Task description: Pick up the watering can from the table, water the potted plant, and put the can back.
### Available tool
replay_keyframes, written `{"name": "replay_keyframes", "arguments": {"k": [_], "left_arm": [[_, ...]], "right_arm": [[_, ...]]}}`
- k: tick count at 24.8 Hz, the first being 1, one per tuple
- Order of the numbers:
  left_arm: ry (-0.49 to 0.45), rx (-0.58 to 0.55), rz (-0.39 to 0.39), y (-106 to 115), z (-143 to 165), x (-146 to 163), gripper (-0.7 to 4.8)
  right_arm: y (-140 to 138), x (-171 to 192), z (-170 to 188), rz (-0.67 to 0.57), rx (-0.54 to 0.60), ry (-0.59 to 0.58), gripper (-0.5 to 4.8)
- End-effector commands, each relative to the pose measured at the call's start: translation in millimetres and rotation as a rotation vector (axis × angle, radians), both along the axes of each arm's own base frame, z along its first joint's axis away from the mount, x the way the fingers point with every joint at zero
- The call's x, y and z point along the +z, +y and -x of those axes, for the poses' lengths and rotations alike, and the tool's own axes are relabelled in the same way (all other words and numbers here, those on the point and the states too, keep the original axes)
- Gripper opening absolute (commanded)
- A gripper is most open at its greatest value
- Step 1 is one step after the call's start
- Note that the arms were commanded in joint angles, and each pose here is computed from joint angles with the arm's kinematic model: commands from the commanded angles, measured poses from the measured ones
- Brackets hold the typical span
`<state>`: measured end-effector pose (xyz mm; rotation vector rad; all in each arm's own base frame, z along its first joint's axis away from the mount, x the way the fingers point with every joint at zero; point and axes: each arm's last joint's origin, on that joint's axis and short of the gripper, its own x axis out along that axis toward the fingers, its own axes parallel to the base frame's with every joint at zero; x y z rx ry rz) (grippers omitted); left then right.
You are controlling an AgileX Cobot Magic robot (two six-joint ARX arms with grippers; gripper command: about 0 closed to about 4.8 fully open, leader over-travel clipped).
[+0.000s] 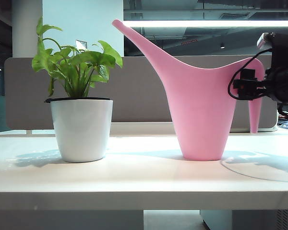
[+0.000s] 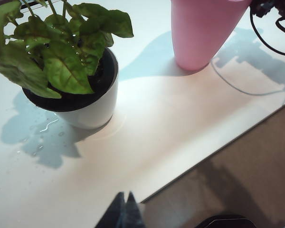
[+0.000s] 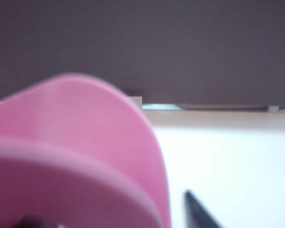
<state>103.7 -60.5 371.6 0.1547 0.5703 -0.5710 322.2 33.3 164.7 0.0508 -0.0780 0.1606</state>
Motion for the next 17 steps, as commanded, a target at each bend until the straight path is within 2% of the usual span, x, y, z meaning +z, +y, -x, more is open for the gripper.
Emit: {"name": "replay_keyframes", "arguments": {"k": [1, 7, 8, 9, 11, 14, 17], "left_arm": [[-0.012, -0.001, 0.008, 0.3, 0.3, 1.8, -0.05], [-0.012, -0.001, 0.009, 0.3, 0.3, 1.9, -0.05], [-0.012, -0.001, 0.008, 0.3, 0.3, 1.8, -0.05], [-0.012, -0.001, 0.009, 0.3, 0.3, 1.9, -0.05], [-0.012, -0.001, 0.009, 0.3, 0.3, 1.9, -0.05], [-0.012, -0.001, 0.008, 0.3, 0.3, 1.9, -0.05], [-0.012, -0.001, 0.008, 0.3, 0.3, 1.8, -0.05]], "right_arm": [[-0.6, 4.0, 10.8, 0.013, 0.008, -0.016, 3.42], [-3.9, 12.0, 42.6, 0.03, 0.006, 0.028, 3.29], [-4.6, 14.1, 48.6, 0.029, 0.004, 0.021, 2.84], [-5.5, 16.3, 54.6, 0.028, -0.007, 0.015, 1.96], [-7.8, 20.0, 64.8, 0.024, -0.052, 0.013, 0.52], [-9.9, 25.8, 80.8, 0.021, -0.072, 0.003, -0.04], [-11.0, 28.3, 95.8, 0.025, -0.065, 0.038, -0.05]]}}
